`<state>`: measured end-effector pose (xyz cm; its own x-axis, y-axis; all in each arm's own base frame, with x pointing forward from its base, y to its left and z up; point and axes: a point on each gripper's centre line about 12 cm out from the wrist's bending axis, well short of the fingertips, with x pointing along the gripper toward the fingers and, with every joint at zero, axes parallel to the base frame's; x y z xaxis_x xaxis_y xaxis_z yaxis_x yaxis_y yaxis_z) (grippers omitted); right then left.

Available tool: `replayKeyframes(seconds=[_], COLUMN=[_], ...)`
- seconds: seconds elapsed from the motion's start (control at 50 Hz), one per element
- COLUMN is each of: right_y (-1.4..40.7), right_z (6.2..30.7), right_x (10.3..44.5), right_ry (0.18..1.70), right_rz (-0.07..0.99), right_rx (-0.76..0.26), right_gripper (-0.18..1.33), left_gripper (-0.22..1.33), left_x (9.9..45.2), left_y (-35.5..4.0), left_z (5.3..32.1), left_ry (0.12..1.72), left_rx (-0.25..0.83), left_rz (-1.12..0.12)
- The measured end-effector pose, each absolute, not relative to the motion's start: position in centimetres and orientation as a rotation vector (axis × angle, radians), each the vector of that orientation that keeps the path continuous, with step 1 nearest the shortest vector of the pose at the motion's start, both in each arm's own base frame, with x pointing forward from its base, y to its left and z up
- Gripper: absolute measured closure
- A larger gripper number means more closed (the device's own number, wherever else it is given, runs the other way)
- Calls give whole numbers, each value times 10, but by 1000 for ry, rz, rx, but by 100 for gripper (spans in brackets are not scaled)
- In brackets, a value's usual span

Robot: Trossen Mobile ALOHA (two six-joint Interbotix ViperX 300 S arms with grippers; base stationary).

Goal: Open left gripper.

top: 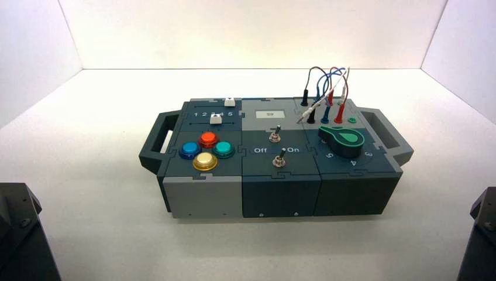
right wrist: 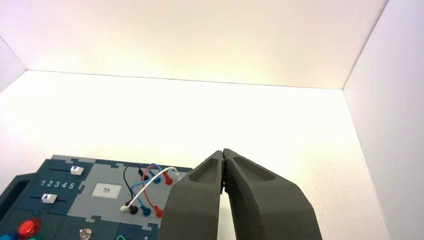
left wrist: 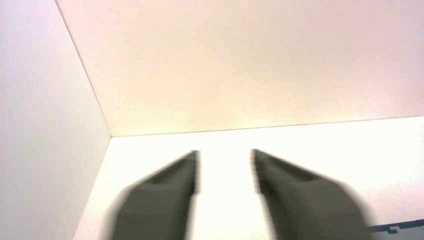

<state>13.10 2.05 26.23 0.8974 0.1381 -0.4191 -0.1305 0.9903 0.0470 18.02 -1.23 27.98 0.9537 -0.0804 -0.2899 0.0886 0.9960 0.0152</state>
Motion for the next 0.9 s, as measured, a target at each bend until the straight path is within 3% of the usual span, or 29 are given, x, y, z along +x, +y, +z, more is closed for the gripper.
replayKeyframes(seconds=[0.9], right_y=[22], right_z=[258], right_x=[135], right_ry=[468], right_rz=[141], right_rx=[17], right_gripper=[129], left_gripper=[-21], left_x=[177], left_y=[-12], left_z=[278], left_ry=[287], left_rx=[37], left_rz=[-87])
